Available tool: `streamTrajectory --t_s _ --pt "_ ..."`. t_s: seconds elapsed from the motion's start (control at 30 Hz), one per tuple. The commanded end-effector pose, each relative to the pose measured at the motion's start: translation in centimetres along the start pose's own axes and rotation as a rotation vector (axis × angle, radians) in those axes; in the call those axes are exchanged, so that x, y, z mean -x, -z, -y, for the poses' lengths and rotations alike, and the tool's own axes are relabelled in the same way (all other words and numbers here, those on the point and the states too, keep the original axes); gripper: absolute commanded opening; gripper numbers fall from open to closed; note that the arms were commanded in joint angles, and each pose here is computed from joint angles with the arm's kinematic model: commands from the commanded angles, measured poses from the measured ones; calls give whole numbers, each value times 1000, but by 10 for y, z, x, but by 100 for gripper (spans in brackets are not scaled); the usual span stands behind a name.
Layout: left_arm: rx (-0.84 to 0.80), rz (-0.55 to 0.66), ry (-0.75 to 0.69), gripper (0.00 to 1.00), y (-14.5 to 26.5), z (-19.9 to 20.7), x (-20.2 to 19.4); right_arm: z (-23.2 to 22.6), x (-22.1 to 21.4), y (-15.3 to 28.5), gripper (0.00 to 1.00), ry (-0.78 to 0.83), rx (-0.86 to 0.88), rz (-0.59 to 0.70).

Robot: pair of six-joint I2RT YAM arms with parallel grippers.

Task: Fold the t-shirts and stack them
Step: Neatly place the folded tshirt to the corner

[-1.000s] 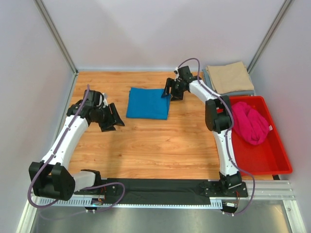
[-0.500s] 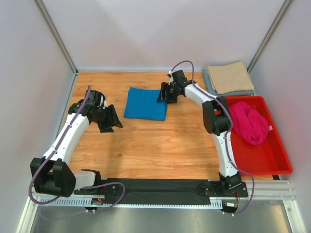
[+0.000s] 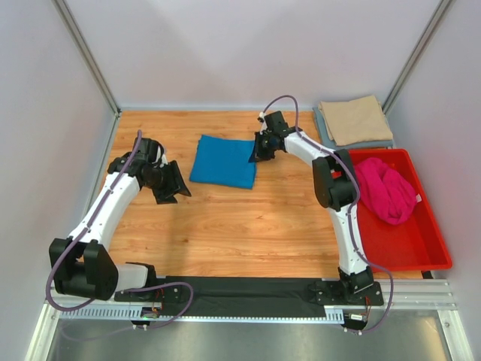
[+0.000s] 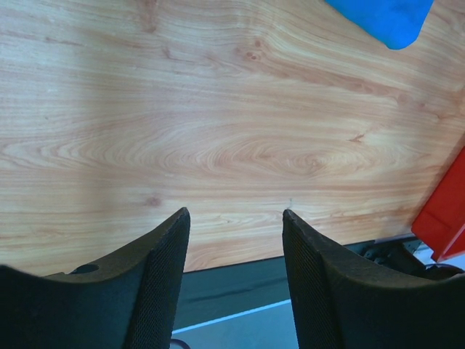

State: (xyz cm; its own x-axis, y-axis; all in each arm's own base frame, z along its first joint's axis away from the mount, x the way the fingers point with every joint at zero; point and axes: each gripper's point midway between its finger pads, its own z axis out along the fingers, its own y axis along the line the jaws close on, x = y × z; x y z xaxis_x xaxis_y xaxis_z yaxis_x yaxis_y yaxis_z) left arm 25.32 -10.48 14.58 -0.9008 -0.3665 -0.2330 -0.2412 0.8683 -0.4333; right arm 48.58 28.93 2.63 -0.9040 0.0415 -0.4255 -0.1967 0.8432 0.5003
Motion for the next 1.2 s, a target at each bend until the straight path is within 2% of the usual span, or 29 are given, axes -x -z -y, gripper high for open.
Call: streamTrajectory --t_s 0.0,0.17,0.27,0.4,0.43,0.57,0.77,0.83,1.0,1.13,1.17 --pt "-31 27 8 61 1 9 8 20 3 4 0 44 -88 -20" --pt "-41 28 19 61 -5 7 6 27 35 29 0 73 -110 6" --pt "-59 39 28 61 -11 8 7 53 33 43 0 60 -176 -53" --pt "-79 15 41 61 -15 11 3 94 55 73 0 94 -307 -44" --pt "-81 10 43 61 -15 11 1 100 69 83 0 100 -339 -8" --pt "-90 4 60 61 -12 6 -18 128 91 112 0 98 -395 25" --pt "35 48 57 62 -6 -29 -37 169 114 148 0 151 -484 76" --pt "43 42 73 62 -5 -29 -39 178 122 157 0 166 -518 94" --pt "-5 28 107 62 -5 -16 -35 162 151 206 0 223 -527 196" --pt "-24 12 107 62 -5 -6 -33 173 182 268 0 219 -611 339" --pt "-14 2 107 62 -4 -6 -34 200 186 289 0 180 -655 365"
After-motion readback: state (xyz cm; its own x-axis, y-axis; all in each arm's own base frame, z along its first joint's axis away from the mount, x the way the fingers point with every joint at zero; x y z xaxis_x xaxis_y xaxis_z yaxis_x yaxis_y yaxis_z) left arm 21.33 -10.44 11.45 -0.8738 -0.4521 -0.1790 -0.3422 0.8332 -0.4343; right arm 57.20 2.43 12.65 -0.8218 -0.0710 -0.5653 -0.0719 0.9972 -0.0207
